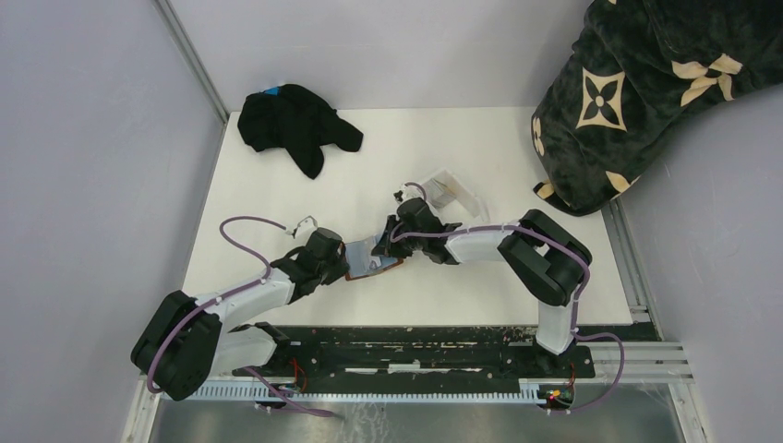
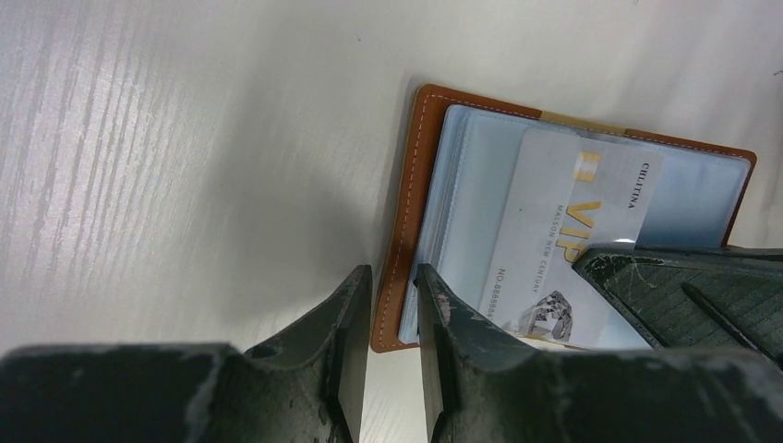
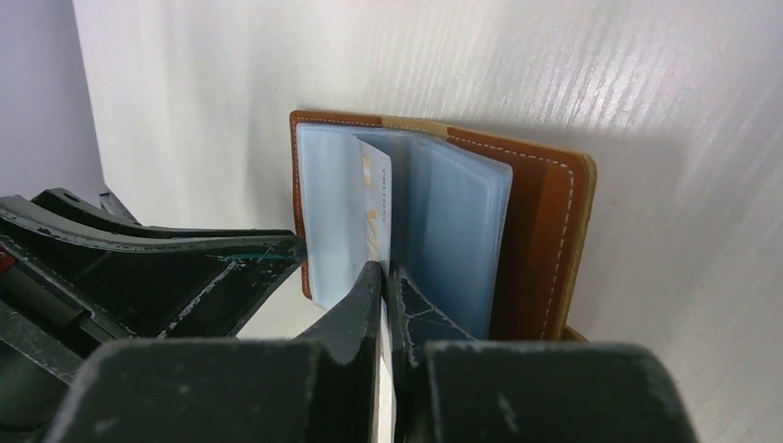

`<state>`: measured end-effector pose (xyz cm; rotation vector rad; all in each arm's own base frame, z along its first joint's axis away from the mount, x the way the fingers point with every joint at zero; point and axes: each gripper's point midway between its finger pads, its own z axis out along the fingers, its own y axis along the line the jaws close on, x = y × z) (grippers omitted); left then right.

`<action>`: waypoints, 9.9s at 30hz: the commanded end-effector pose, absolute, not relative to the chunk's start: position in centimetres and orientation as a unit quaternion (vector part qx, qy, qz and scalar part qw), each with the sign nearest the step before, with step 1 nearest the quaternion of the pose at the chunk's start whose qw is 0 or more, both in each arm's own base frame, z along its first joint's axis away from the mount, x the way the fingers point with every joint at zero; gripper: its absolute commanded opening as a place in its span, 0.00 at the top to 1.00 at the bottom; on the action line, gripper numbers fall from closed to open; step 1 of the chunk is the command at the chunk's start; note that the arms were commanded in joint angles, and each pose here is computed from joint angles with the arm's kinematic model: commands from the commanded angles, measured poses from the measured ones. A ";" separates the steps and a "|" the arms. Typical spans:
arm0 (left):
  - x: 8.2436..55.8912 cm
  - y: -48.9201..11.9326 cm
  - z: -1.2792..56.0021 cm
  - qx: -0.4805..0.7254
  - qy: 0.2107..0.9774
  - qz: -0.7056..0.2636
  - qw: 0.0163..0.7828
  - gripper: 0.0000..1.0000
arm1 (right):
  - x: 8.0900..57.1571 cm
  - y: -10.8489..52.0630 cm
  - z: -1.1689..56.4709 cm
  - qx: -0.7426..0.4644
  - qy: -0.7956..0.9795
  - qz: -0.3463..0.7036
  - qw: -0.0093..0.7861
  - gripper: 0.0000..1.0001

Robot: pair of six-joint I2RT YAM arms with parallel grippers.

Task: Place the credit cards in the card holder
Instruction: Insert the credit card into the card holder, then pick up the credit card from the storage box.

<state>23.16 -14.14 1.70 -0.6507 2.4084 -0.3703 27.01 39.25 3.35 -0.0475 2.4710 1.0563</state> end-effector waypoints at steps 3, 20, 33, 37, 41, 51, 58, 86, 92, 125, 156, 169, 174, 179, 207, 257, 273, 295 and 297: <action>20.8 -13.1 -0.5 -0.222 0.931 -0.111 0.267 0.67 | 25.0 37.3 0.2 -0.059 0.936 0.290 0.189 0.80; 21.6 -14.0 -0.8 -0.227 0.923 -0.139 0.277 0.69 | 25.4 36.8 1.8 -0.113 0.953 0.229 0.164 0.53; 20.9 -14.7 -1.6 -0.222 0.922 -0.168 0.270 0.72 | 26.1 38.9 2.6 -0.115 0.959 0.220 0.138 0.42; 20.9 -14.9 -1.4 -0.222 0.919 -0.175 0.273 0.74 | 25.9 39.6 2.7 -0.118 0.960 0.216 0.133 0.42; 20.9 -15.0 -1.5 -0.226 0.918 -0.180 0.273 0.75 | 25.5 40.3 2.9 -0.125 0.960 0.211 0.132 0.41; 20.9 -15.5 -0.8 -0.232 0.909 -0.200 0.282 0.83 | 24.9 41.8 3.9 -0.132 0.963 0.200 0.125 0.38; 20.9 -15.8 -0.4 -0.235 0.905 -0.209 0.287 0.87 | 24.6 42.3 4.6 -0.130 0.964 0.199 0.122 0.36; 22.2 -14.2 2.3 -0.267 0.882 -0.191 0.339 0.91 | 26.4 39.2 5.0 -0.219 0.958 0.069 0.175 0.21; 22.7 -13.4 3.6 -0.264 0.879 -0.171 0.359 0.88 | 27.3 39.3 7.7 -0.228 0.949 0.073 0.205 0.21; 28.9 -21.1 13.8 -0.074 0.883 -0.241 0.396 0.46 | 42.2 26.3 20.4 -0.116 0.919 0.117 0.359 0.17; 38.9 -30.8 11.6 -0.036 0.900 -0.277 0.334 0.50 | 45.7 22.8 11.8 -0.108 0.945 0.167 0.261 0.40; 40.0 -32.9 7.7 -0.023 0.914 -0.279 0.293 0.52 | 45.7 22.8 9.5 -0.090 0.952 0.192 0.222 0.41; 40.7 -33.5 7.1 -0.022 0.915 -0.280 0.288 0.53 | 45.3 23.2 9.3 -0.085 0.952 0.207 0.210 0.48; 41.6 -34.3 7.3 -0.020 0.913 -0.286 0.290 0.53 | 45.1 23.5 9.9 -0.079 0.951 0.214 0.210 0.54; 42.1 -35.3 7.8 -0.019 0.907 -0.304 0.291 0.54 | 44.6 24.3 14.6 -0.110 0.952 0.144 0.247 0.97; 24.1 -30.3 21.7 0.216 0.690 -0.629 0.285 0.44 | 26.0 28.1 24.0 -0.106 0.870 0.454 0.163 0.99; 25.7 -28.1 21.6 0.198 0.689 -0.634 0.291 0.44 | 25.1 28.7 24.0 -0.112 0.857 0.487 0.121 0.99; 23.5 -28.1 20.0 0.191 0.674 -0.680 0.216 0.83 | 27.5 30.3 22.4 -0.110 0.840 0.525 0.084 0.99; 23.3 -28.1 20.0 0.189 0.671 -0.685 0.211 0.96 | 27.7 30.6 22.4 -0.110 0.836 0.532 0.080 0.99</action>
